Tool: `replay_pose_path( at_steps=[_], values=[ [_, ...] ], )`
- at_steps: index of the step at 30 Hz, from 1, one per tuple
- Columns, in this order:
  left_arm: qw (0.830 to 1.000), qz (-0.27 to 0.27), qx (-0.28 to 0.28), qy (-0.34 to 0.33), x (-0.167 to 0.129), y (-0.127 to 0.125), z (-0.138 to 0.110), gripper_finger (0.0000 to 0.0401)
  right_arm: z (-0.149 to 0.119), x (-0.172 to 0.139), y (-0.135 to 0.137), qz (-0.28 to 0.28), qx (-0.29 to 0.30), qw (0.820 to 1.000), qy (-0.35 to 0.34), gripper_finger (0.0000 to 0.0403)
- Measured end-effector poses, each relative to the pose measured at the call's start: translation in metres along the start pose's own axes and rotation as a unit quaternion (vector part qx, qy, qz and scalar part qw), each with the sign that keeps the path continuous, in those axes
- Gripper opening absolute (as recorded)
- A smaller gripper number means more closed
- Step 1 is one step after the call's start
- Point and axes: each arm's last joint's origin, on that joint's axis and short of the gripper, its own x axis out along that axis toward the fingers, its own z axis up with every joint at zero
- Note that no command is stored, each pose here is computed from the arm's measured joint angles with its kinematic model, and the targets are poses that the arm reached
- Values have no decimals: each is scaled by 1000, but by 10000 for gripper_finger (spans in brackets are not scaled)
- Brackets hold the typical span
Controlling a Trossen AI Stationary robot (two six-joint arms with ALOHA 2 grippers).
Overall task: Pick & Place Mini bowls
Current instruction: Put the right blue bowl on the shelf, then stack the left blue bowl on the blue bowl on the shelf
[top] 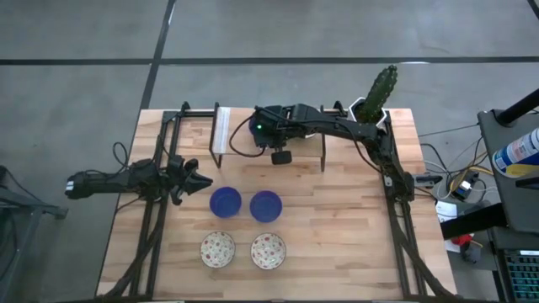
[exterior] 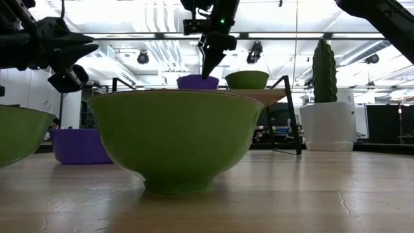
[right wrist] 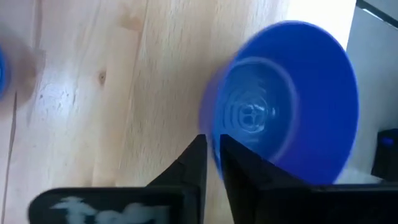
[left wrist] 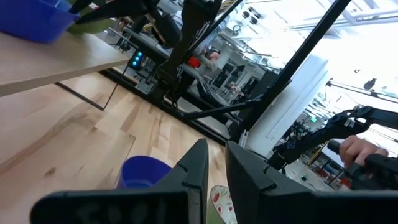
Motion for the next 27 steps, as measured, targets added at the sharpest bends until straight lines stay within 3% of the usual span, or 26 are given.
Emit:
replay_pose_path(
  at_steps=[6,12,19,27],
  values=[
    [1000,0,0,0,0,0,0,48,2,-5,1,-23,8,1000,4,67],
    [1000,1,0,2,0,0,0,48,9,-34,18,-33,29,999,-12,64],
    [999,22,-38,5,0,3,-2,49,15,-72,59,-8,55,998,-36,59],
    [998,-15,-23,-48,1,-5,8,49,16,-100,119,51,72,996,-28,59]
  ],
)
